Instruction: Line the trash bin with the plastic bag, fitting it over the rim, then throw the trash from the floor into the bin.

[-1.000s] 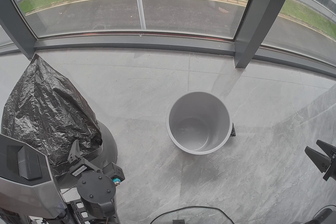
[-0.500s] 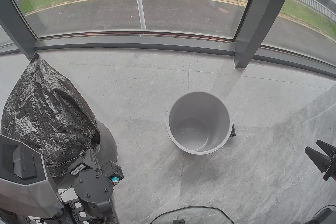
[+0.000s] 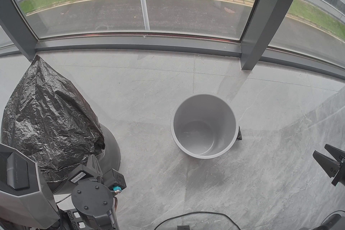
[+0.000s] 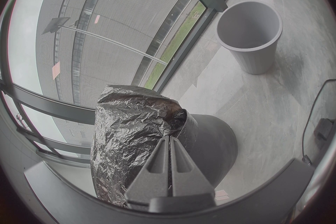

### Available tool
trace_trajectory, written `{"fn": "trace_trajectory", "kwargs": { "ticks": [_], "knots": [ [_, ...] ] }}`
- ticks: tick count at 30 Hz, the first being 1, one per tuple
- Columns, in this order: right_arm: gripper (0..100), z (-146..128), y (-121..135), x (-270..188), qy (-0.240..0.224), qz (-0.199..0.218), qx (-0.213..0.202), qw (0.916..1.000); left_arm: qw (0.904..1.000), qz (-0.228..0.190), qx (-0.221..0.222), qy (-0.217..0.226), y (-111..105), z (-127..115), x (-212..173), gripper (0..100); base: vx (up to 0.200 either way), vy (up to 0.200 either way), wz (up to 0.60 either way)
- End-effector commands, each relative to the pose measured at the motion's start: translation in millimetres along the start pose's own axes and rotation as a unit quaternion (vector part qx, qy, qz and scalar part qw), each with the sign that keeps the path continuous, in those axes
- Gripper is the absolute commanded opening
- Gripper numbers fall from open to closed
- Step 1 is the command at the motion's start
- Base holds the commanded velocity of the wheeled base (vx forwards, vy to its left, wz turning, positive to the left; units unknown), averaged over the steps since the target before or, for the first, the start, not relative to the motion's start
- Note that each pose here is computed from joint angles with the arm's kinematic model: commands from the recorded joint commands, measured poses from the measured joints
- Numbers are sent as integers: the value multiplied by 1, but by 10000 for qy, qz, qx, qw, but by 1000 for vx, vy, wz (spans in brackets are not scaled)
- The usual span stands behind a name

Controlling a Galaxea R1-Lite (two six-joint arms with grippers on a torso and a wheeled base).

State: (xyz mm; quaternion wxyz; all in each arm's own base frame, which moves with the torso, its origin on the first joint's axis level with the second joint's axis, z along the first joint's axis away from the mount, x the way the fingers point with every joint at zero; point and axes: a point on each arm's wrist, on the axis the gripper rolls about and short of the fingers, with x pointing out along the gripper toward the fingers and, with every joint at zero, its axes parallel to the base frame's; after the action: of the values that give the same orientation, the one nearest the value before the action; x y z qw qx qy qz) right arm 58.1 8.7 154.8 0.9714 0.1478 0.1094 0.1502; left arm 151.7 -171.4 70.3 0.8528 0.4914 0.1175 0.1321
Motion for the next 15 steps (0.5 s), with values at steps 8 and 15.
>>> {"fn": "trace_trajectory", "kwargs": {
  "ticks": [8, 15],
  "knots": [
    [100, -1, 0, 1, 31, 3, 9, 10000, 9997, -71, 222, 8, -6, -7, -3, 0, 0, 0, 0],
    [100, -1, -1, 2, 59, -5, 18, 10000, 9998, -89, 161, -66, -4, -5, -6, 0, 0, 0, 0]
  ]
}}
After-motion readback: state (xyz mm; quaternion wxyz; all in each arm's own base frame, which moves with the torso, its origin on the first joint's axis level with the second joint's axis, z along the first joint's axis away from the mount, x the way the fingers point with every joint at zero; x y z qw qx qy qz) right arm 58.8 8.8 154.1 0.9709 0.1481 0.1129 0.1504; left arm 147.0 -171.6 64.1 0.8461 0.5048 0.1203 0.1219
